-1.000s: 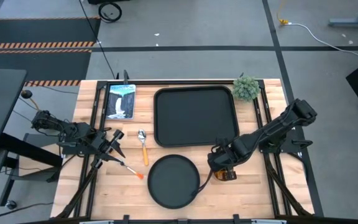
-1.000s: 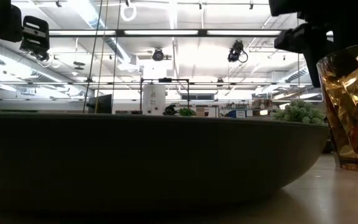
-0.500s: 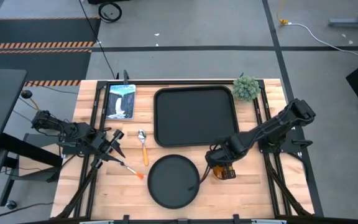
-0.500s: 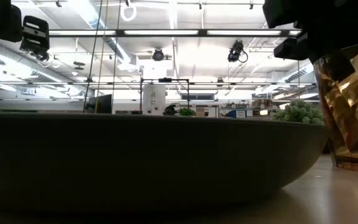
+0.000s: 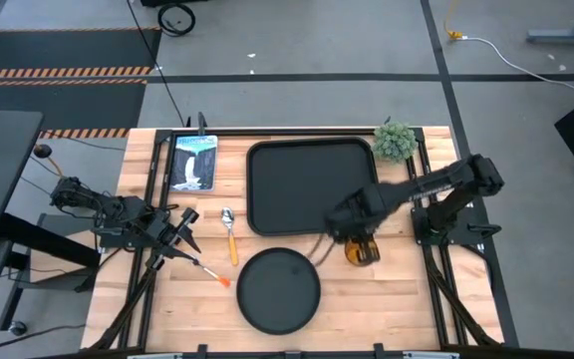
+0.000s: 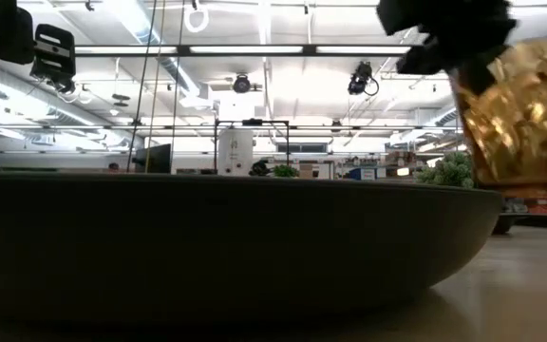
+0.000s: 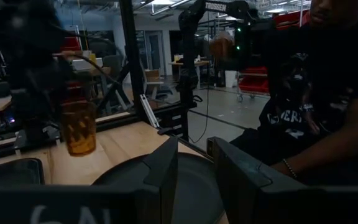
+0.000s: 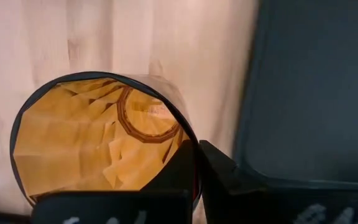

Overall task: Pick and place plate/cup/fork/spoon on tray
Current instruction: Put the yellow cup on the top right of the black tray

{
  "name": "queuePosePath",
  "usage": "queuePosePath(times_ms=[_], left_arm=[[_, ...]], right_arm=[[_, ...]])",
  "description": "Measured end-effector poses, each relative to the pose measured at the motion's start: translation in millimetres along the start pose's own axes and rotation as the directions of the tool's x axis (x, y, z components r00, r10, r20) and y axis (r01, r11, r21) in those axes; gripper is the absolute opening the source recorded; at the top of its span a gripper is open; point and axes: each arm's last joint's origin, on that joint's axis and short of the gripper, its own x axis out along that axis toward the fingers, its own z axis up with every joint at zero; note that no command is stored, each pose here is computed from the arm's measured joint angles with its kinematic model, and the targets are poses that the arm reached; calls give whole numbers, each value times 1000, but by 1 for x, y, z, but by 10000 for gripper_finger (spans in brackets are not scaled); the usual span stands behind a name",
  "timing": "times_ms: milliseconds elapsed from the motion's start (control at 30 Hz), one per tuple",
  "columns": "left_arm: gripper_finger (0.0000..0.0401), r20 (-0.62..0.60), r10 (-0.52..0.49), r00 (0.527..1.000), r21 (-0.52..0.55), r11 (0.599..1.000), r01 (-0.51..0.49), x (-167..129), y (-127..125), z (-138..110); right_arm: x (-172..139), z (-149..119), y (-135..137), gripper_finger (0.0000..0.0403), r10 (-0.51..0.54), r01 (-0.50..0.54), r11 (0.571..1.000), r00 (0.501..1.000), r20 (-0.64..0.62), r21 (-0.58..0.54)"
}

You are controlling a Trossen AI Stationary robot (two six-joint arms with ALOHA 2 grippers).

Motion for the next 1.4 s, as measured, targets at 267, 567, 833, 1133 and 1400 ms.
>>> queuePosePath(times_ms=[267,567,833,1133,1400], left_arm=[[110,0,0,1000,0,1000,0,0,0,0],[110,0,0,1000,0,1000,0,0,0,0],[110,2,0,1000,1,1000,0,0,0,0],[110,-1,0,1000,0,1000,0,0,0,0],[110,0,0,1000,0,1000,0,0,0,0]], right_arm=[[-19,-2,-88,12,-14,10,997,999,45,78],[-26,-46,-210,12,-98,48,942,986,134,333],[-19,-84,-277,12,-178,70,860,969,169,505],[-2,-109,-327,12,-149,35,782,980,132,622],[7,-125,-354,18,-124,-3,722,983,134,692]])
